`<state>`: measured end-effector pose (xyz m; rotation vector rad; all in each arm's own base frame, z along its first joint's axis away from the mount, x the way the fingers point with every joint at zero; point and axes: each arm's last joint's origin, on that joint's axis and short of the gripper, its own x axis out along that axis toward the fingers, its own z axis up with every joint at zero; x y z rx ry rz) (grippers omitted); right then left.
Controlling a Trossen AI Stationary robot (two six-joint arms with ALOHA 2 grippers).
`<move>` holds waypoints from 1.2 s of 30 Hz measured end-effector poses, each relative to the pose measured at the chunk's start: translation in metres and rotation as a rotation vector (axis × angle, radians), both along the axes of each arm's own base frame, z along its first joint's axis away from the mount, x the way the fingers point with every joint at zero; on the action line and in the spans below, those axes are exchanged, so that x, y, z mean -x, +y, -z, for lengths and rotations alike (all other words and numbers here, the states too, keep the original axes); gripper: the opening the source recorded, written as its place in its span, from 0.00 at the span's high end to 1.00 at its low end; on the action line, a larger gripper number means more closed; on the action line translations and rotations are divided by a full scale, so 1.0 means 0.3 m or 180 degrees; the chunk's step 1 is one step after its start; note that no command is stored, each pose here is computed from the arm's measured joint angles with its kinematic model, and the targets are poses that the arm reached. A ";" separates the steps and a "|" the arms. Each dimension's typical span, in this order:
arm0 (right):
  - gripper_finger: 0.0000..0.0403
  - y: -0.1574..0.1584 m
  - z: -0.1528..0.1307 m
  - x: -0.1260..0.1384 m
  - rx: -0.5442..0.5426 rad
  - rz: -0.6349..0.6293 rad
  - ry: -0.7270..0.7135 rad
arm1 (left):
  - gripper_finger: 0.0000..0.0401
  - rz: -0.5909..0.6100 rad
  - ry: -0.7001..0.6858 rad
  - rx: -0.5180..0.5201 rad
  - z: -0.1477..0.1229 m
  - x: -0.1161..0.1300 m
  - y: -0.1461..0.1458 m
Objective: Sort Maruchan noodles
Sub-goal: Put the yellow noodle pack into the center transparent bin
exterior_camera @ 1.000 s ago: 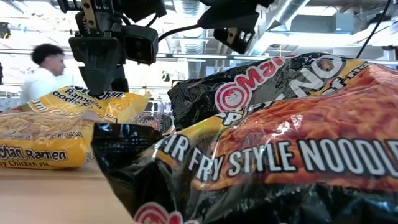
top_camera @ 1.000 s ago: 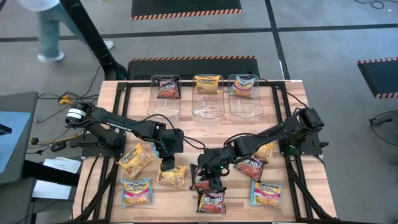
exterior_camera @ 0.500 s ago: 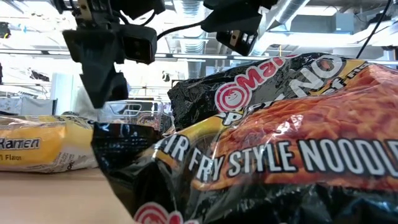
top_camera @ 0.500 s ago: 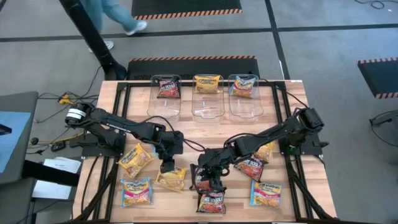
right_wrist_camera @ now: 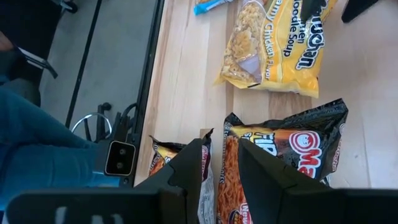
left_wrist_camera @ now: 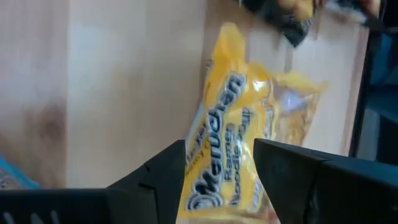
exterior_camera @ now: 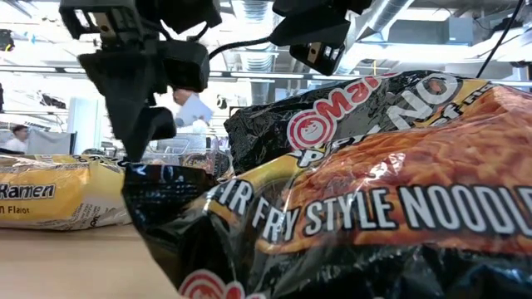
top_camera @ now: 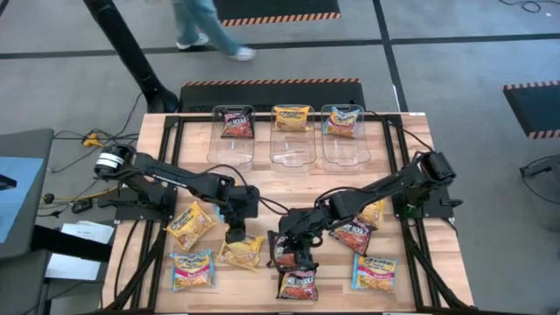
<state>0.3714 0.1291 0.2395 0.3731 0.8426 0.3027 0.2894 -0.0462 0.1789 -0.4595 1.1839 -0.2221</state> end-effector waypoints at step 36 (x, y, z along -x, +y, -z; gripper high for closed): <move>0.68 -0.063 0.017 -0.003 0.0061 0.0405 0.0243 | 0.99 0.0168 0.0476 0.0512 0.159 -0.047 -0.093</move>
